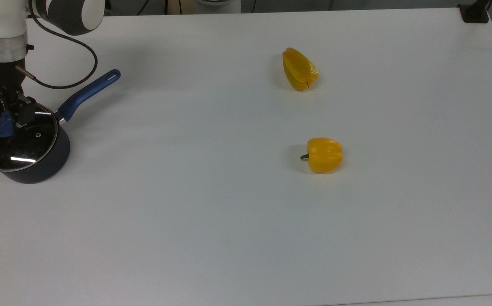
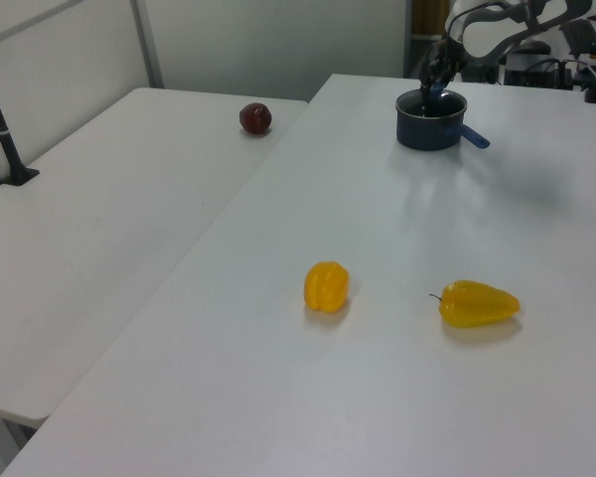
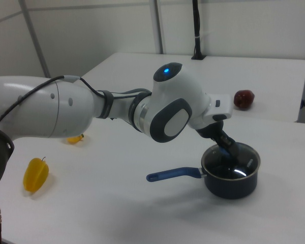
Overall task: Open lid
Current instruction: 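Lift the glass lid off the saucepan and carry it aside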
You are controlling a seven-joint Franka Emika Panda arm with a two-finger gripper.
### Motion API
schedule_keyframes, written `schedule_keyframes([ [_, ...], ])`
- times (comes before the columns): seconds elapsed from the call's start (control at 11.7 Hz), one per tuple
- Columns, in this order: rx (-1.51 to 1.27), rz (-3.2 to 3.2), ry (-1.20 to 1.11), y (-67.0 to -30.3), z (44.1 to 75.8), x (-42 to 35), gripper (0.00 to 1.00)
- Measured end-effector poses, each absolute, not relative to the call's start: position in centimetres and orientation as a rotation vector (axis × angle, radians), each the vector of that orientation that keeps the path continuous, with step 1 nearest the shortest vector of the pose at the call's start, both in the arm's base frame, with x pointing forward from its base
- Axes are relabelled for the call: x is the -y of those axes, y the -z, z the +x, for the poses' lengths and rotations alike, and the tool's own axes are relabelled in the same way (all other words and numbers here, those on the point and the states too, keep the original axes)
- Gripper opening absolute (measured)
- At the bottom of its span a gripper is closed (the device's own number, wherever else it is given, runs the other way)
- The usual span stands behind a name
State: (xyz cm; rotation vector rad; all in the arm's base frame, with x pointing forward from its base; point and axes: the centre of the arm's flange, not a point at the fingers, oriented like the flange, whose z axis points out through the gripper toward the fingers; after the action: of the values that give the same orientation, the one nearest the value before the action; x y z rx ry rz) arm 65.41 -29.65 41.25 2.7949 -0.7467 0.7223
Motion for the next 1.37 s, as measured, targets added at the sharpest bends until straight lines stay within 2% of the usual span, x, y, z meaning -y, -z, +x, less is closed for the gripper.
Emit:
schedule_keyframes([
  [0.6, 0.718, 2.784, -0.803, -45.3, 65.4, 28.0, 0.61],
  [0.94, 0.629, 2.907, -0.703, -48.0, 66.5, 16.7, 0.61],
  [1.37, 0.320, 3.037, -0.565, -43.2, 66.4, 1.3, 0.61],
])
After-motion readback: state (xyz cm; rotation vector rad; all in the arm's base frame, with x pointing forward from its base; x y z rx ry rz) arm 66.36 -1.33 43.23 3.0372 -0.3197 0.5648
